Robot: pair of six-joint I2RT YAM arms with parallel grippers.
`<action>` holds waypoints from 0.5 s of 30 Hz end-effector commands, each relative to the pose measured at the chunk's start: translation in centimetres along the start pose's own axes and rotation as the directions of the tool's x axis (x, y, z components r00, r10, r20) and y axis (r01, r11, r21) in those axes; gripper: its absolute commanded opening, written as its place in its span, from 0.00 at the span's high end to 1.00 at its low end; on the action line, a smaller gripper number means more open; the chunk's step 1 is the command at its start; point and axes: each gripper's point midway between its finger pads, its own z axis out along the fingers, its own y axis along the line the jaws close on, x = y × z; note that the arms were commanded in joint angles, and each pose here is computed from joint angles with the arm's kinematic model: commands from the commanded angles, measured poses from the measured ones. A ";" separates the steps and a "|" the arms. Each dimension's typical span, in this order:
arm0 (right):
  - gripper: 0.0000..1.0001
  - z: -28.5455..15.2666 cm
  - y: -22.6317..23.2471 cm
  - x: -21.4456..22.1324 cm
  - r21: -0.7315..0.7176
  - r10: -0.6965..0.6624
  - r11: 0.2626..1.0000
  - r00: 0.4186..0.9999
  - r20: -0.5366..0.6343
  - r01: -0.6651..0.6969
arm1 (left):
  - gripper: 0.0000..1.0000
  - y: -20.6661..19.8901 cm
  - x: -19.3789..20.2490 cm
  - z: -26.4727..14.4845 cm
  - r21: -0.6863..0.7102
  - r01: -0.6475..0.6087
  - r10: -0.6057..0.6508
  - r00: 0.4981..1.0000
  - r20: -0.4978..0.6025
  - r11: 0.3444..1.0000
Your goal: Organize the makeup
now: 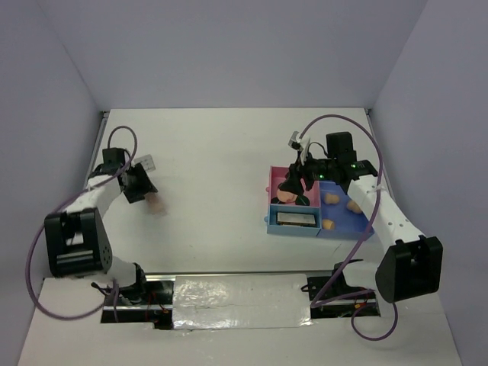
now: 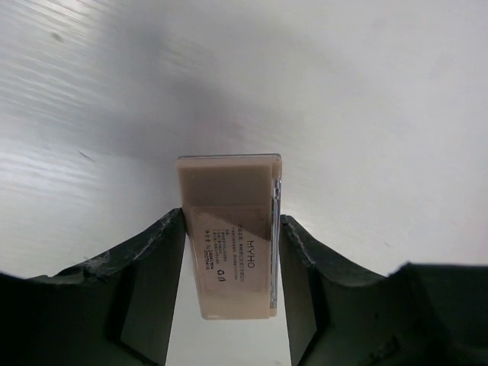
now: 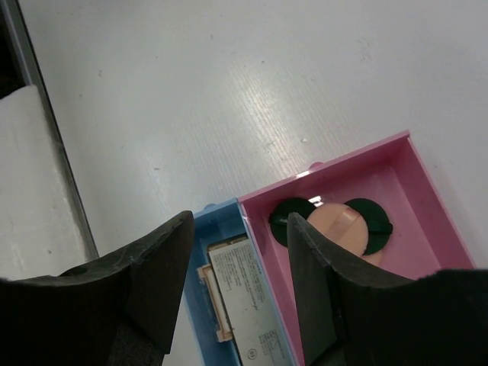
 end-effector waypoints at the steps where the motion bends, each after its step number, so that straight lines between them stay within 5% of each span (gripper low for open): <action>1: 0.41 0.7 1.3 -0.7 -0.054 0.095 0.994 0.995 0.011 -0.095 | 1.00 -5.4 -0.4 -3.6 0.282 0.050 -0.074 0.994 0.075 0.958; 8: 0.48 4.2 3.7 -2.8 -0.037 0.192 0.981 0.981 0.033 -0.190 | 1.00 -13.4 5.4 -7.9 0.581 0.154 -0.199 0.980 0.014 0.799; 15: 0.27 8.5 7.3 -5.0 -0.014 0.324 0.946 0.946 -0.013 -0.324 | 1.00 -18.8 8.1 -8.9 0.644 0.235 -0.280 0.959 -0.033 0.729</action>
